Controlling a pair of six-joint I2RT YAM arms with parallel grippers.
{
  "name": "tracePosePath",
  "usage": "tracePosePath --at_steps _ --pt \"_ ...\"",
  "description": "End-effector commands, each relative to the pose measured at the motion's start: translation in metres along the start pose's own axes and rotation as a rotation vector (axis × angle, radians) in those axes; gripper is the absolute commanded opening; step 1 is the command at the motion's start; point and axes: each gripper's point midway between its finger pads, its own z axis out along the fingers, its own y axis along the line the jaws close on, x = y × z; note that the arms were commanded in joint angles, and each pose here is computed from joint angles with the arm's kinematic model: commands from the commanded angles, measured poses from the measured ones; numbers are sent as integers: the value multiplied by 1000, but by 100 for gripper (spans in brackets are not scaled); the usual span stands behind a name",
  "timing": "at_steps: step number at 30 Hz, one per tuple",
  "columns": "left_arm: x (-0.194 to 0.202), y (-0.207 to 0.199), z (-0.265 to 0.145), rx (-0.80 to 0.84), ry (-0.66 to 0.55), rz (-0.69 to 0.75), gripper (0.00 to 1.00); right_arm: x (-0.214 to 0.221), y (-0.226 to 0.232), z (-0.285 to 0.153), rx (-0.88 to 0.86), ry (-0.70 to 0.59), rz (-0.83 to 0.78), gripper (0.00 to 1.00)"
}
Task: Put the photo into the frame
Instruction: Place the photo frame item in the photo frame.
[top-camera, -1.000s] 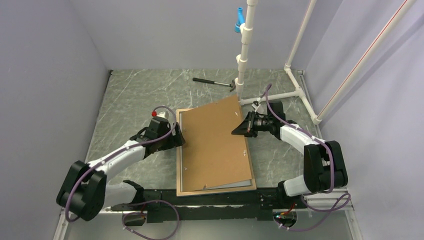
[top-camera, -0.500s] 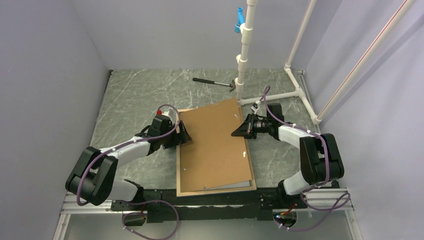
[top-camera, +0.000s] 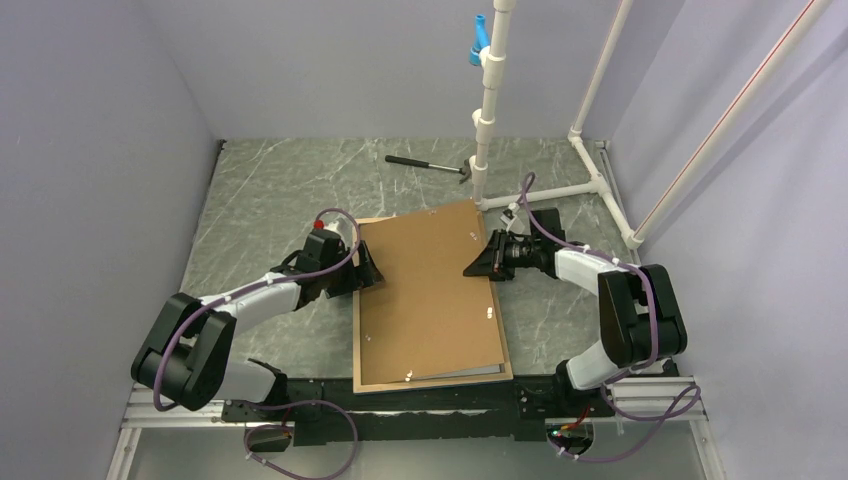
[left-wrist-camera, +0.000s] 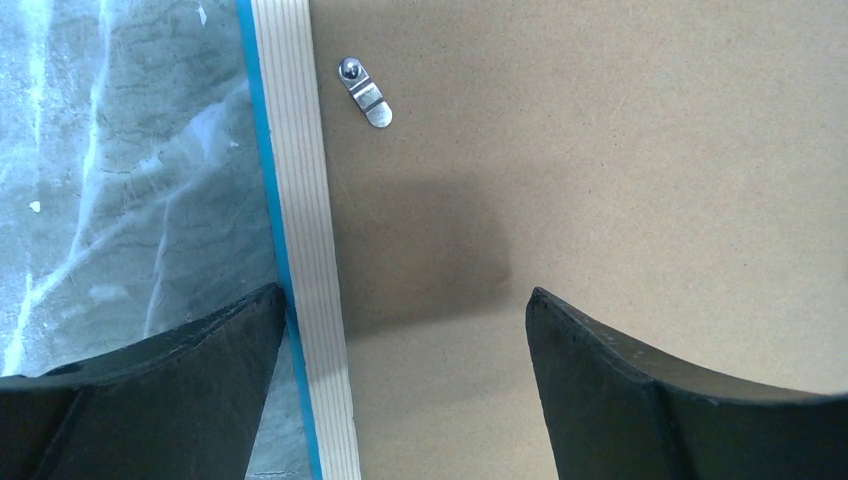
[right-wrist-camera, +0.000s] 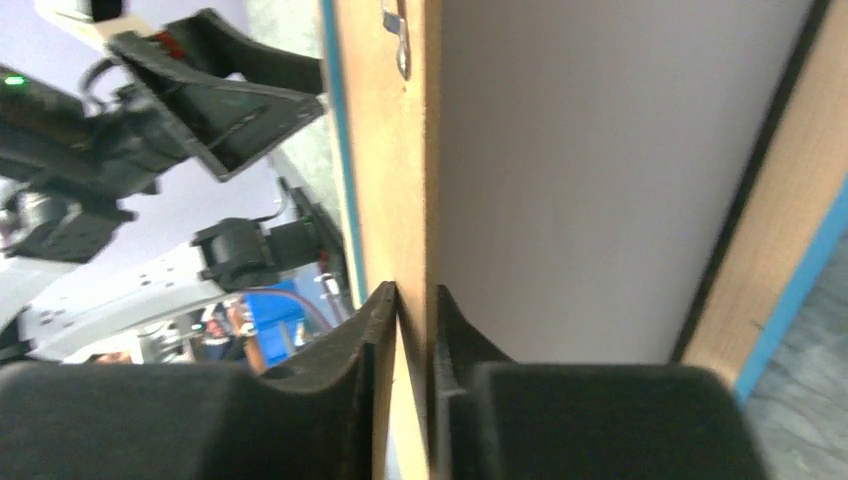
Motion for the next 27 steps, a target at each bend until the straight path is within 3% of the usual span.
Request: tracePosePath --at_steps 1,13,19,27 --pt "-4 -26 -3 87 9 27 93 17 -24 9 138 66 -51 28" --pt "1 -25 -3 56 36 40 92 19 -33 19 266 77 -135 78" --pt "2 -24 -2 46 44 44 92 18 -34 21 361 74 -220 97" --pt "2 -24 -2 39 54 45 92 15 -41 16 514 53 -292 100"
